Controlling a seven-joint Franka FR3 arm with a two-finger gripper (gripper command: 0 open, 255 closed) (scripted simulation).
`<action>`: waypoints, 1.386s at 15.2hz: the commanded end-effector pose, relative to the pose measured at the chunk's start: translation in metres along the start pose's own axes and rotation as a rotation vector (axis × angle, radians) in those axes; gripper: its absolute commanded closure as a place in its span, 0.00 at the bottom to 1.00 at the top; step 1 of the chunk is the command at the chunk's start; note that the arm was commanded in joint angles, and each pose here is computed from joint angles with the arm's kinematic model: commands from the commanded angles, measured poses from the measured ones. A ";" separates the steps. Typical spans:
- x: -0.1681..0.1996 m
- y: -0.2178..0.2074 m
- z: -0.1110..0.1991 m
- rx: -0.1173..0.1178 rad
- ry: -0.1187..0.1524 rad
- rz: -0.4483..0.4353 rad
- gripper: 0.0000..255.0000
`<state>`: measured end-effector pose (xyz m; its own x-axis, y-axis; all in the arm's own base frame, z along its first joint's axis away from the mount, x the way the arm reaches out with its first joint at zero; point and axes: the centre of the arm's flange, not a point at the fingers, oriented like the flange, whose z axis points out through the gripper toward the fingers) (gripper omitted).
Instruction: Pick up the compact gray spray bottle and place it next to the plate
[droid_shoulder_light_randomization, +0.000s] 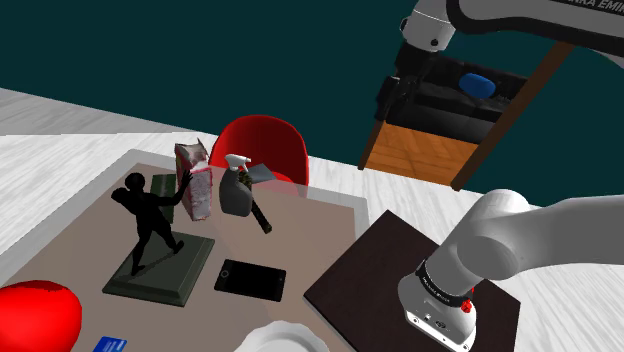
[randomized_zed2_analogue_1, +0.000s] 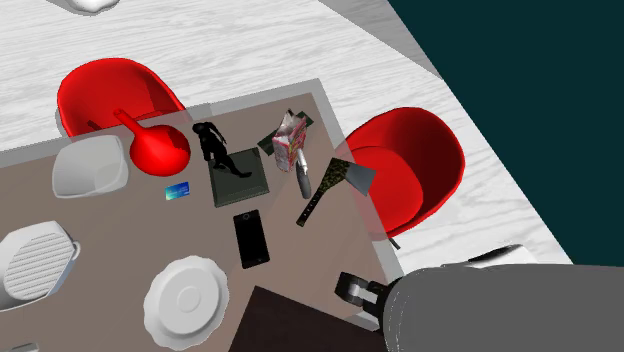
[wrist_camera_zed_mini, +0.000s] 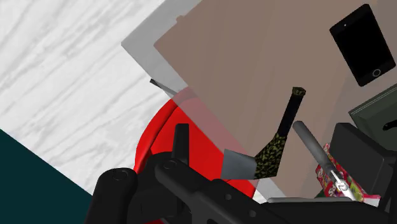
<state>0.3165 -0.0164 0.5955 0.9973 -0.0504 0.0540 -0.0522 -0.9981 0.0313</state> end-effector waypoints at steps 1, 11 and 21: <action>0.000 0.000 0.000 0.000 0.000 0.000 0.00; 0.045 -0.035 0.107 0.067 0.137 -0.188 0.00; 0.095 -0.085 0.204 0.134 0.274 -0.375 0.00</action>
<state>0.4186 0.0539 0.4065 0.9057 0.2910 0.3082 0.3153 -0.9485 -0.0311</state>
